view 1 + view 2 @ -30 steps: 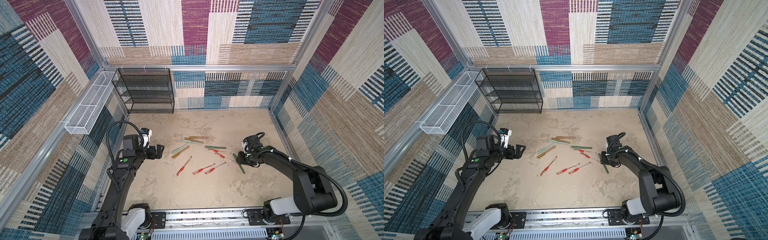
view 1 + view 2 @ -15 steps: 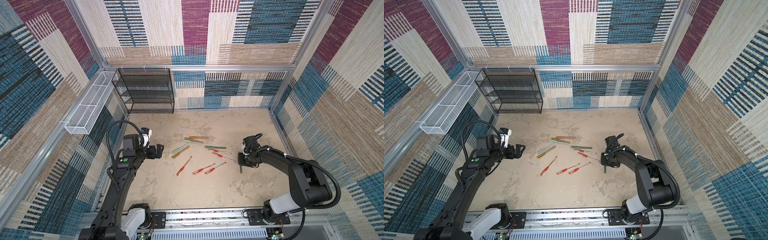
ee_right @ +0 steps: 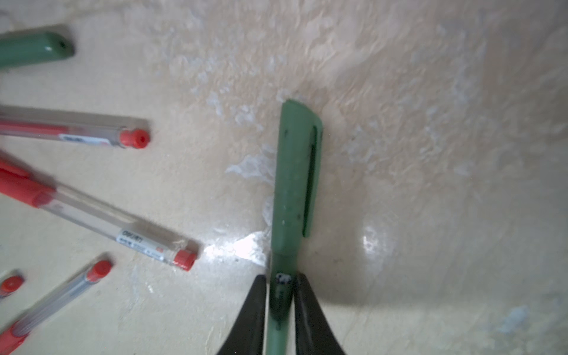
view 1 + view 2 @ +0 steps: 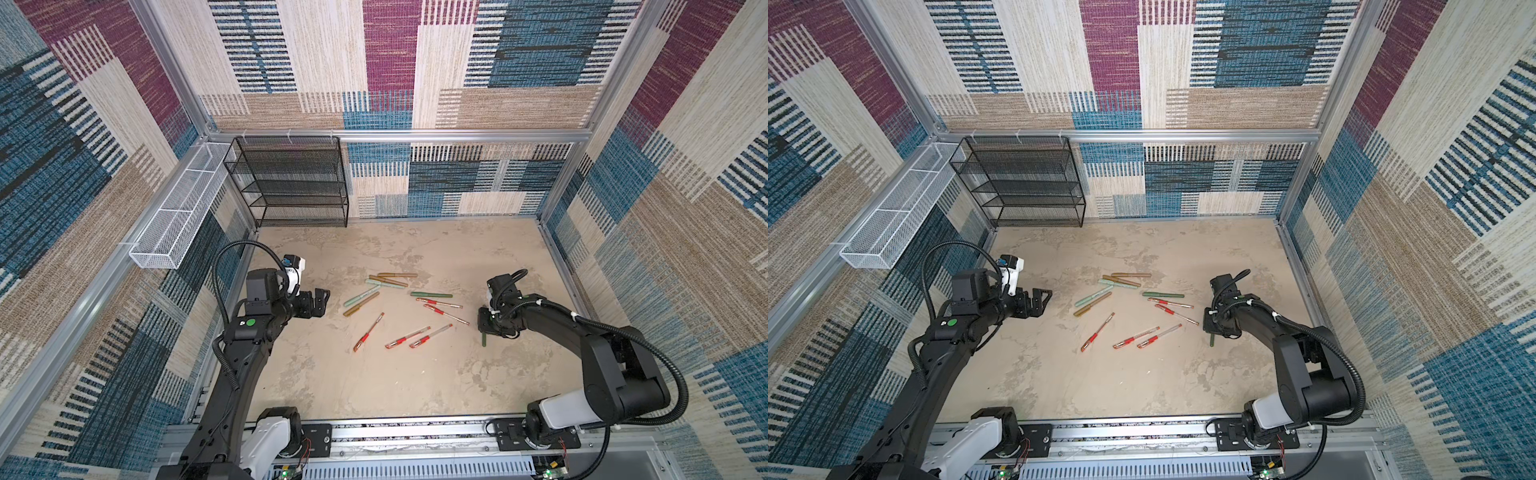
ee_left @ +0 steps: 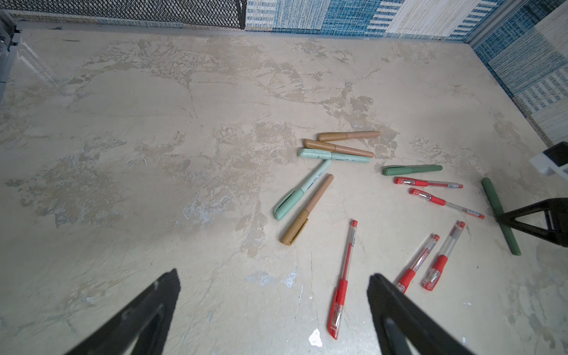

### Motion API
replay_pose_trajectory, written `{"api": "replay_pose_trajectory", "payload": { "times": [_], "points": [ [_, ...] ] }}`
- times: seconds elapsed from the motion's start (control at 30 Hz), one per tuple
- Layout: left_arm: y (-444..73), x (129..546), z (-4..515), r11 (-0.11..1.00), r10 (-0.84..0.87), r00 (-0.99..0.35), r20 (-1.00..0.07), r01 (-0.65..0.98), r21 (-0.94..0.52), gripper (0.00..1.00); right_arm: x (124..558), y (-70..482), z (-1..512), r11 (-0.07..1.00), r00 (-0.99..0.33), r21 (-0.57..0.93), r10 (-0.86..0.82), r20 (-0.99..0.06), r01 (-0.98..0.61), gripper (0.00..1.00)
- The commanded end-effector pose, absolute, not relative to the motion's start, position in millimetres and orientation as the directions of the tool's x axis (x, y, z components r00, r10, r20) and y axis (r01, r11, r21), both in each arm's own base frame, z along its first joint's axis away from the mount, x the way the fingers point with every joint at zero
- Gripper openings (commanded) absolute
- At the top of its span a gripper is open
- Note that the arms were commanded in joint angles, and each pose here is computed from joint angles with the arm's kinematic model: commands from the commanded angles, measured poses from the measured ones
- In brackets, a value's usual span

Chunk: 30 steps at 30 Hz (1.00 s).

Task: Open the pen caps
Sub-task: 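Reach the right gripper down and grasp the dark green capped pen, then lift the green pen upright with the right gripper while the left gripper grasps its cap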

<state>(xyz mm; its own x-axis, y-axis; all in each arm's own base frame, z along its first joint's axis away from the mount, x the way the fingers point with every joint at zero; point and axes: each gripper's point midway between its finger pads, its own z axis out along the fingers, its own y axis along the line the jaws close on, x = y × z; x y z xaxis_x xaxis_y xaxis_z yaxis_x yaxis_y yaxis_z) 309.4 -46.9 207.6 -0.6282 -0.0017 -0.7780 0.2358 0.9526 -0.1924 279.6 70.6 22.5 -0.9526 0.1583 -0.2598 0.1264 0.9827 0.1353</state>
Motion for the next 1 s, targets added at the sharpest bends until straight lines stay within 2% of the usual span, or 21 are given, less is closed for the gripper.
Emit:
{"api": "replay_pose_trajectory", "payload": {
  "times": [0.0,0.13,0.37,0.6,0.77,0.97],
  "points": [
    [-52.0,309.2,214.4,0.945,-0.015,-0.619,-0.785,0.248,-0.213,0.99,278.8,70.2,19.6,0.983,-0.954,0.123,0.163,-0.253,0.136,0.18],
    [-58.9,304.7,213.5,0.934,-0.004,-0.623,-0.782,0.277,-0.225,0.98,279.9,69.9,23.4,0.983,-0.951,0.121,0.165,-0.261,0.137,0.15],
    [-76.2,299.6,220.6,0.896,-0.018,-0.625,-0.78,0.337,-0.29,0.97,310.4,84.3,74.7,0.976,-0.894,0.202,0.164,-0.416,0.085,0.14],
    [-125.4,278.1,242.2,0.7,-0.054,-0.65,-0.758,0.517,-0.493,0.94,336.5,165.9,164.6,0.901,-0.73,0.394,0.144,-0.668,-0.183,0.13],
    [-140.0,282.1,250.9,0.626,-0.095,-0.685,-0.723,0.523,-0.578,0.94,328.2,236.7,212.9,0.777,-0.622,0.49,0.166,-0.765,-0.395,0.13],
    [-159.2,295.5,257.8,0.575,-0.101,-0.741,-0.664,0.501,-0.647,0.94,310.4,310.7,236.6,0.655,-0.568,0.509,0.145,-0.81,-0.558,0.12]
  ]
}}
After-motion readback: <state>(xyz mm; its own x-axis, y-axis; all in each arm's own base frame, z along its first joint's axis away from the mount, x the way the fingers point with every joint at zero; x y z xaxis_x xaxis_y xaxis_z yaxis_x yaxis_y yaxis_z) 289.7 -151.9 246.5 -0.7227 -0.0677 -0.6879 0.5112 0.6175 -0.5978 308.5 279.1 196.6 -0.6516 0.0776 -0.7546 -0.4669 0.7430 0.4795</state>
